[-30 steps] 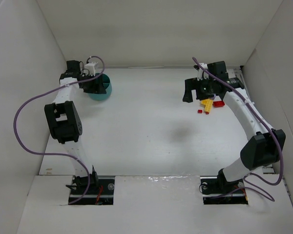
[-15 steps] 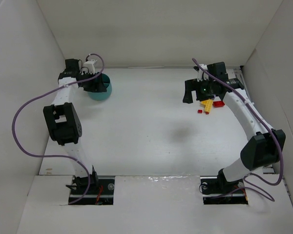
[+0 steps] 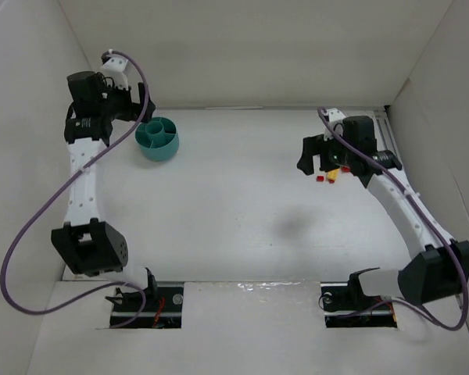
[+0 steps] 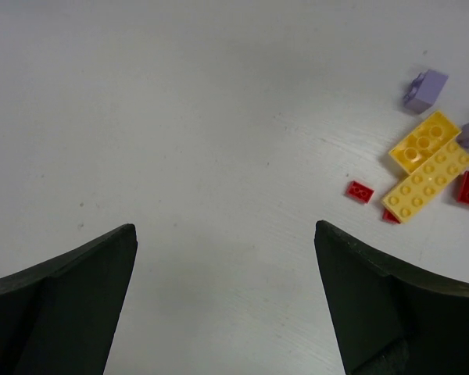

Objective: Sort the legos into containers by color

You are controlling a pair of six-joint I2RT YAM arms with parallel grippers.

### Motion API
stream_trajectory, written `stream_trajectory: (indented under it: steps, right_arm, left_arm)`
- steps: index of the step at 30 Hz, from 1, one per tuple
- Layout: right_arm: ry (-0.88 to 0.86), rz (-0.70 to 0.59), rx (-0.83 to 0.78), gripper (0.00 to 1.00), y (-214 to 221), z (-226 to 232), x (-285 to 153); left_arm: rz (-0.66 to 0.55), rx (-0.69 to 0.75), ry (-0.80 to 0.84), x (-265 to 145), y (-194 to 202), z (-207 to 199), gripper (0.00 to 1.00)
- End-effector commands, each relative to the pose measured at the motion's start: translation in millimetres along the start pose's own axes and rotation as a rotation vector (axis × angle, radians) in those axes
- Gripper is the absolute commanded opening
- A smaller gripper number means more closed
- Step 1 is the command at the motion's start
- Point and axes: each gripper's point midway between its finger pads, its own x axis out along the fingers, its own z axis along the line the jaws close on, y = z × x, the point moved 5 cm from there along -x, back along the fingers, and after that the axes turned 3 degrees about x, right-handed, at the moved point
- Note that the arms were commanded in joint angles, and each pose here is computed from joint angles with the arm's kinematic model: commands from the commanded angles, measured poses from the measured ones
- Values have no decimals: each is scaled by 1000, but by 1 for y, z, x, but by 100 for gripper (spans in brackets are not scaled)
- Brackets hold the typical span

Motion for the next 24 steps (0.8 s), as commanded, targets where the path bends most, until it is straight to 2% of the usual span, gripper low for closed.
stream_trajectory:
  steps: [1,3,6,7,11,13,15,20,24]
  right_arm:
    - [-1,-381,-84,100,-54,6,-26]
    - [66,-435,-22,100,-54,-2,-24]
    - [27,-433,-8,100,-62,3,-23]
    - [55,-377,47,100,-58,-6,-9]
    - [53,-208,98,100,-44,-29,17]
    - [63,-190,124,100,-42,-47,19]
    - [35,-166,75,100,-33,-56,22]
    - [9,-163,-107,100,-10,-67,24]
    - [-26,-108,-114,100,-16,-73,37]
  left_arm:
    - [-103,-13,-218,-14,-13,17,100]
    - [-144,-3,-239,-20,-16,17,100]
    - [-161,23,-182,-10,-3,11,100]
    - [-176,31,-146,0,9,8,100]
    - [-205,58,-113,7,29,6,100]
    - [-183,70,-130,8,36,9,100]
    - [-150,75,-145,11,53,17,100]
    - [-197,56,-217,19,76,33,100]
    - [-125,50,-235,36,87,35,100]
